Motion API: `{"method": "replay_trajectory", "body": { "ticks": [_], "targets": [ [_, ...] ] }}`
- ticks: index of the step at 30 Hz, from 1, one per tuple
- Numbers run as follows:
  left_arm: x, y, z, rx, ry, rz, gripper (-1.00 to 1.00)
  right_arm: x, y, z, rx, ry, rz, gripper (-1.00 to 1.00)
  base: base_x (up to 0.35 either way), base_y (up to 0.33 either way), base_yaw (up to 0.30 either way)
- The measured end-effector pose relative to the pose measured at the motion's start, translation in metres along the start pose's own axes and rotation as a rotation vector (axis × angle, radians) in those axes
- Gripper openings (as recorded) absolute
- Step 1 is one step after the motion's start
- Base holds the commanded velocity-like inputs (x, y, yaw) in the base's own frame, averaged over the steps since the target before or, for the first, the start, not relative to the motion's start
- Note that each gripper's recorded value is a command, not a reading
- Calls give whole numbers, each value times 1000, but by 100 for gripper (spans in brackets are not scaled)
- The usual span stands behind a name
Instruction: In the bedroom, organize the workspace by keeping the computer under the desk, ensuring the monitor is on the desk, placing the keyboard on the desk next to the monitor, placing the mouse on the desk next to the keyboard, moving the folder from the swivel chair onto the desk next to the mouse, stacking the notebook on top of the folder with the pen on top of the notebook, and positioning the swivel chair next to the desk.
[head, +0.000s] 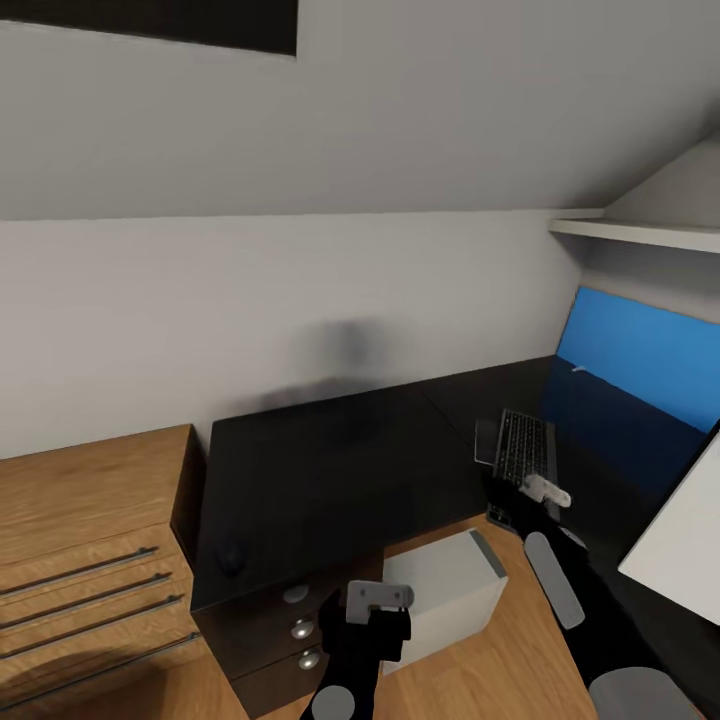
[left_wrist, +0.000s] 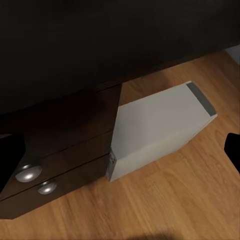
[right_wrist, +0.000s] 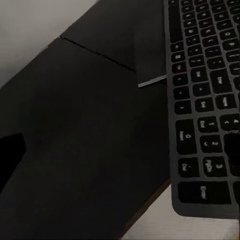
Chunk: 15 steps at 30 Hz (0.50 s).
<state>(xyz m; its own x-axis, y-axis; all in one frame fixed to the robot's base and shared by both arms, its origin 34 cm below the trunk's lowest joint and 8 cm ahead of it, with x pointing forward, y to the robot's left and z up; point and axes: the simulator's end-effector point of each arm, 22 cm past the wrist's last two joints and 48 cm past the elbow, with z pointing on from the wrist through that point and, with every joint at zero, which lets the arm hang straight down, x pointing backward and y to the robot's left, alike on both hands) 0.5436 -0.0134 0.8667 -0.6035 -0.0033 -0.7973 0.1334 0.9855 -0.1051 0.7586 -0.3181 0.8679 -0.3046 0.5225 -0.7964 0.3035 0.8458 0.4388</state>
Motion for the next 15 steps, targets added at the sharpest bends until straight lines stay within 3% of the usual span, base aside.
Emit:
{"method": "replay_trajectory", "body": {
  "ticks": [1,2,6,15],
  "targets": [
    [0,0,0,-1,0,-1,100,4,4,-1,-19,18,78,100,0,0,0],
    [0,1,0,-1,0,-1,100,4,5,-1,-22,21,90,100,0,0,0],
    [0,1,0,-1,0,-1,100,5,7,-1,-29,27,119,100,-64,0,0],
    [0,1,1,-2,0,-1,100,10,-3,1,-14,35,150,100,-320,0,0]
  ]
}}
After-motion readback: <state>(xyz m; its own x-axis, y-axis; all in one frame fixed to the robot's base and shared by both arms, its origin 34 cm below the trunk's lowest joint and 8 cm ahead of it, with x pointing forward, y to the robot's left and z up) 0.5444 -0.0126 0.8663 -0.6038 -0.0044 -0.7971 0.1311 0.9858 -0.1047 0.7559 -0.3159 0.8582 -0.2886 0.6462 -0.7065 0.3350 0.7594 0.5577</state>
